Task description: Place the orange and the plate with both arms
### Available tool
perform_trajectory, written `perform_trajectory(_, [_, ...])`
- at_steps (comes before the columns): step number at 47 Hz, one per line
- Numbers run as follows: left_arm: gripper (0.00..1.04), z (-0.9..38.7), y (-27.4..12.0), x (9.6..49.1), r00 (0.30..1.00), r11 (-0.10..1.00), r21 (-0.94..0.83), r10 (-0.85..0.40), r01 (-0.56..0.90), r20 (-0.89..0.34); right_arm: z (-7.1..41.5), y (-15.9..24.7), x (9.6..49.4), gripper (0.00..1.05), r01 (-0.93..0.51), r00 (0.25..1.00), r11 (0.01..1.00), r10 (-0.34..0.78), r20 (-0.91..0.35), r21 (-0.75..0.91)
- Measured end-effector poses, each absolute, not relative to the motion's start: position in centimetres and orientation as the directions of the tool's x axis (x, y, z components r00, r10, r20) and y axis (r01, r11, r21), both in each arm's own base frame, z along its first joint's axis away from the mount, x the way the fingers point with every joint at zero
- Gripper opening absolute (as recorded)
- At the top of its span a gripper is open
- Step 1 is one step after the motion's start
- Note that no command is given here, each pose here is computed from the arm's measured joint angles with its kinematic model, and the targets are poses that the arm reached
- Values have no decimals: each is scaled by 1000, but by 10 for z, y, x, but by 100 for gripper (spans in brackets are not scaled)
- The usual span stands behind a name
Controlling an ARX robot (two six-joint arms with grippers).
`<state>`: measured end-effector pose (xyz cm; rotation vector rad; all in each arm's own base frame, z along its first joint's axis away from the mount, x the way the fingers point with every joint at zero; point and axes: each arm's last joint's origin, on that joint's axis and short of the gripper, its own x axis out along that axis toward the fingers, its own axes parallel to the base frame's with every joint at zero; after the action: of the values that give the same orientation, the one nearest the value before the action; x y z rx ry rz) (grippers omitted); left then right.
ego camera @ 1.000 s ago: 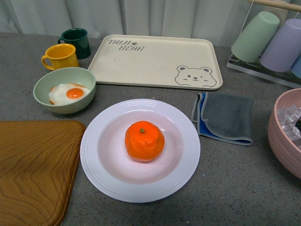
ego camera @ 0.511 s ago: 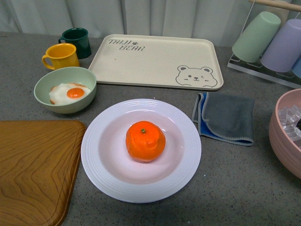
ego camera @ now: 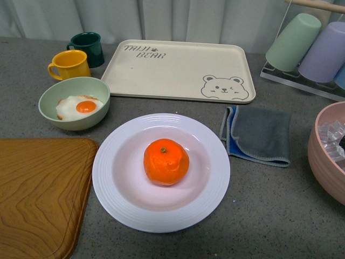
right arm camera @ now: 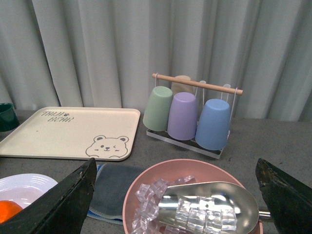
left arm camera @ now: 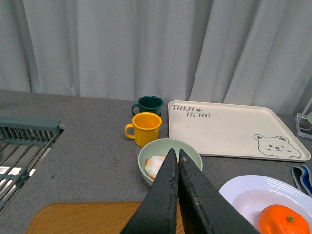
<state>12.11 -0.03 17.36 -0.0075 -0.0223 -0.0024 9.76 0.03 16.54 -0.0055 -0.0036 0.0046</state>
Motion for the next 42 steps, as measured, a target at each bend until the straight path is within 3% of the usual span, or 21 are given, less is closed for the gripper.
perform_trajectory(42, [4,170,0,97,1000,1000,-8,-3,3,17,165,0,98,95,-5,1000,1000,5,3,-6])
